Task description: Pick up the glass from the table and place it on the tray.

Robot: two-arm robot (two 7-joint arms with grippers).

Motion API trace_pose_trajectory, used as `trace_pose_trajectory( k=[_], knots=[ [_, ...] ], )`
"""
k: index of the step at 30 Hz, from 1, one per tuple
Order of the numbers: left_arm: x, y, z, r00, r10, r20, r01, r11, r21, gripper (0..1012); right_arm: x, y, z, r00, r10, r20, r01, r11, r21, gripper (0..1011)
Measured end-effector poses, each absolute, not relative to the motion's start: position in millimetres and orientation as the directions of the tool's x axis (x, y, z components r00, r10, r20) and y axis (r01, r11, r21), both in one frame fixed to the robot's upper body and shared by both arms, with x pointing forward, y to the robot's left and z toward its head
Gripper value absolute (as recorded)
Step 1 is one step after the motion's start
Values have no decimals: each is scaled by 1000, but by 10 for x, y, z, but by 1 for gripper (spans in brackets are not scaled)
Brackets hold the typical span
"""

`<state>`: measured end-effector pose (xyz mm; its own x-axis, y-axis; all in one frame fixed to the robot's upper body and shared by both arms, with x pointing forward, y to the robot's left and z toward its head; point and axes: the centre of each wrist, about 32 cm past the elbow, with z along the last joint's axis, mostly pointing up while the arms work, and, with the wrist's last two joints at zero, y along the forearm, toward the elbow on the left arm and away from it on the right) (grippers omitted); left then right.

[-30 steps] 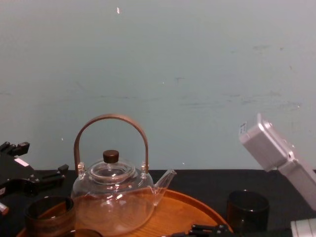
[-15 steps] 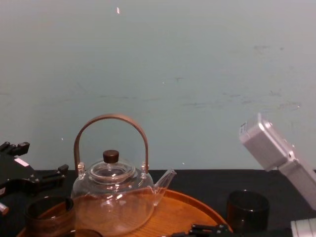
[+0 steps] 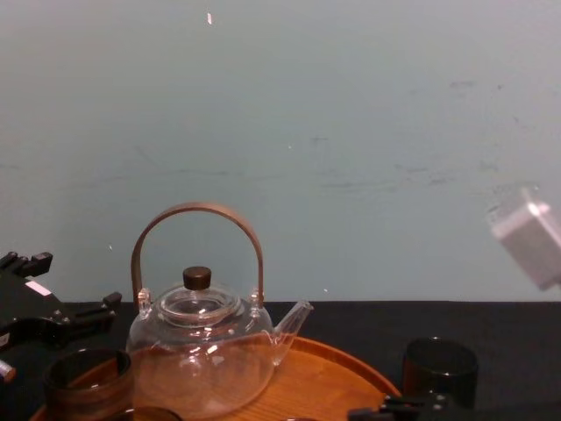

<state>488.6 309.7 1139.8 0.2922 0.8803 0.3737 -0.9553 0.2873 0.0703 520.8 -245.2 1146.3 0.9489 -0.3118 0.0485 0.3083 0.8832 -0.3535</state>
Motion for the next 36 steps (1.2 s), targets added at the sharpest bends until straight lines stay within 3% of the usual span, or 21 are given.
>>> trace_pose_trajectory(
  k=[14, 36],
  knots=[
    [4886, 3097, 11398, 292, 880, 374, -955, 287, 70, 1001, 5079, -2839, 11627, 936, -345, 64, 347, 883, -315, 1002],
    [4886, 3097, 11398, 292, 880, 374, -955, 287, 70, 1001, 5065, -3162, 11685, 784, -616, 76, 612, 747, -260, 1002]
  ],
)
